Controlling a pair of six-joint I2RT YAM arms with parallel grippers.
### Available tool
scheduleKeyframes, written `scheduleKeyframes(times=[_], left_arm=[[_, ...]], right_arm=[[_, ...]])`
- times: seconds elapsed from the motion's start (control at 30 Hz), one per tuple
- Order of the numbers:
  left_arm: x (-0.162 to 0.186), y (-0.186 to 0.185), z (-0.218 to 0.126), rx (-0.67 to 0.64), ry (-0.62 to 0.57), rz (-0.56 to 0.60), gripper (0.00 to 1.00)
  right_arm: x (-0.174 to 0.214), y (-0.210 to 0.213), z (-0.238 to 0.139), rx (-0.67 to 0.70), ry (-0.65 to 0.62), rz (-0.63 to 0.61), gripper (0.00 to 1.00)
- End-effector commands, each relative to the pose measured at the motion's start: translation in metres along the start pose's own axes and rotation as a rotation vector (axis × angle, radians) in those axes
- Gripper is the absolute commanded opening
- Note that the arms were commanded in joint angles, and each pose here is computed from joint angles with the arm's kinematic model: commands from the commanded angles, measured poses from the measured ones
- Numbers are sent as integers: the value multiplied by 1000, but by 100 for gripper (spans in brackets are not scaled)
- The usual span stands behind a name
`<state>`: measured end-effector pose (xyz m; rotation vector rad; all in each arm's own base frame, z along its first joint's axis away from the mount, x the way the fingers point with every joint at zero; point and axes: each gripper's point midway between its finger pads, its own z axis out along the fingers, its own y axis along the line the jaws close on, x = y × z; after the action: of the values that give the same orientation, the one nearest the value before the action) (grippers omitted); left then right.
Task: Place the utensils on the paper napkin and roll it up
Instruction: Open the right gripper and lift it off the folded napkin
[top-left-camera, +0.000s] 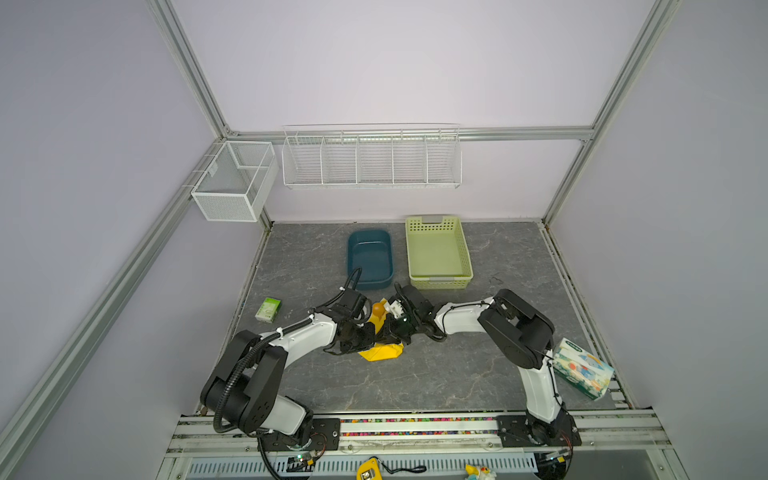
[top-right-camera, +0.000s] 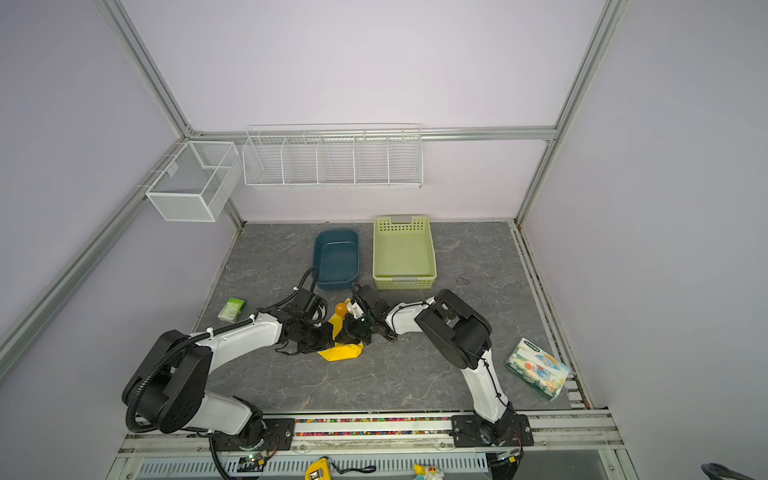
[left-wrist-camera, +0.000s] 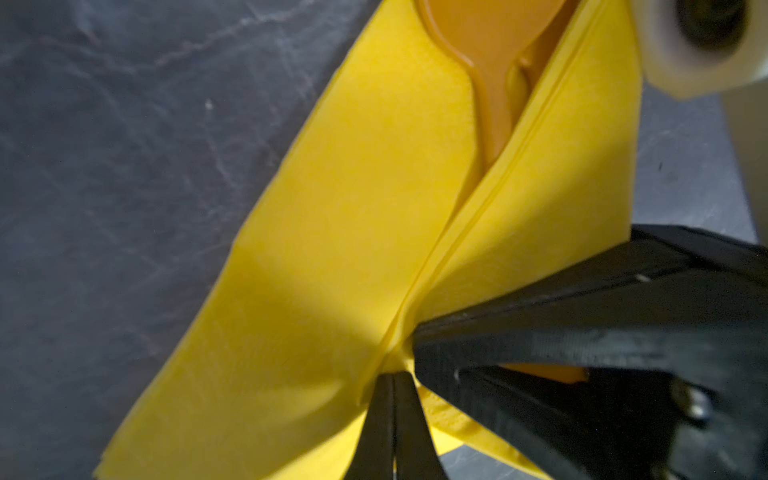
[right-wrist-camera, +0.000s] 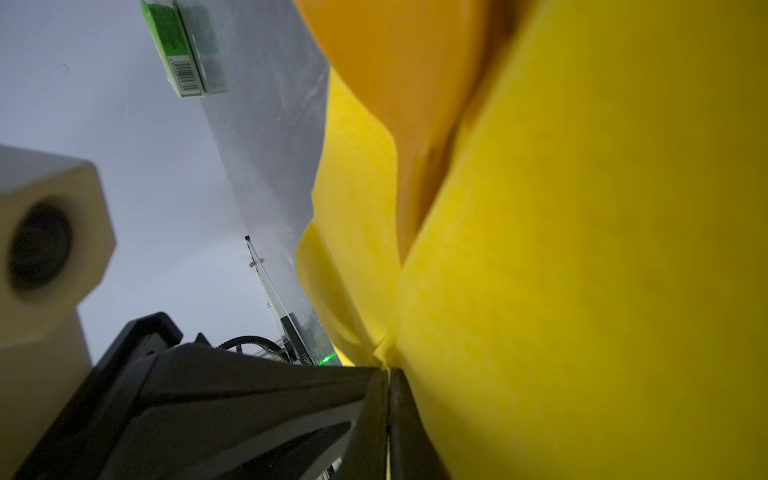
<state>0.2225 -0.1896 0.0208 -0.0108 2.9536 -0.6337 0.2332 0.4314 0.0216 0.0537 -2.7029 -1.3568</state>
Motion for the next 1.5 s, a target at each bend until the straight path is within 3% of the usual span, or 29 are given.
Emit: scheduleKeyframes(times=[0.0,0.17,0.43,0.63,0.77,1.03,1.47], left_arm=[[10,16,7,-54,30,-15,0],[11,17,7,-59,32,-17,0],[10,18,8,-68,33,-18,0],[9,19,6,-79,38,-11,0],[8,18,7,-81,38,-9,0],[9,19,9,-81,47,-8,0],[11,21,8,-89,55,-6,0]], right_arm=[[2,9,-14,33,-25,-37,11],[8,26,-52,117,-69,-191,22],[24,-2,-119,447,-130,-540,39],[41,-12,-120,582,-82,-801,57],[46,-5,-109,647,-69,-935,63],[46,-3,-74,790,-18,-1109,63],[22,-17,-71,992,-54,-1188,48]])
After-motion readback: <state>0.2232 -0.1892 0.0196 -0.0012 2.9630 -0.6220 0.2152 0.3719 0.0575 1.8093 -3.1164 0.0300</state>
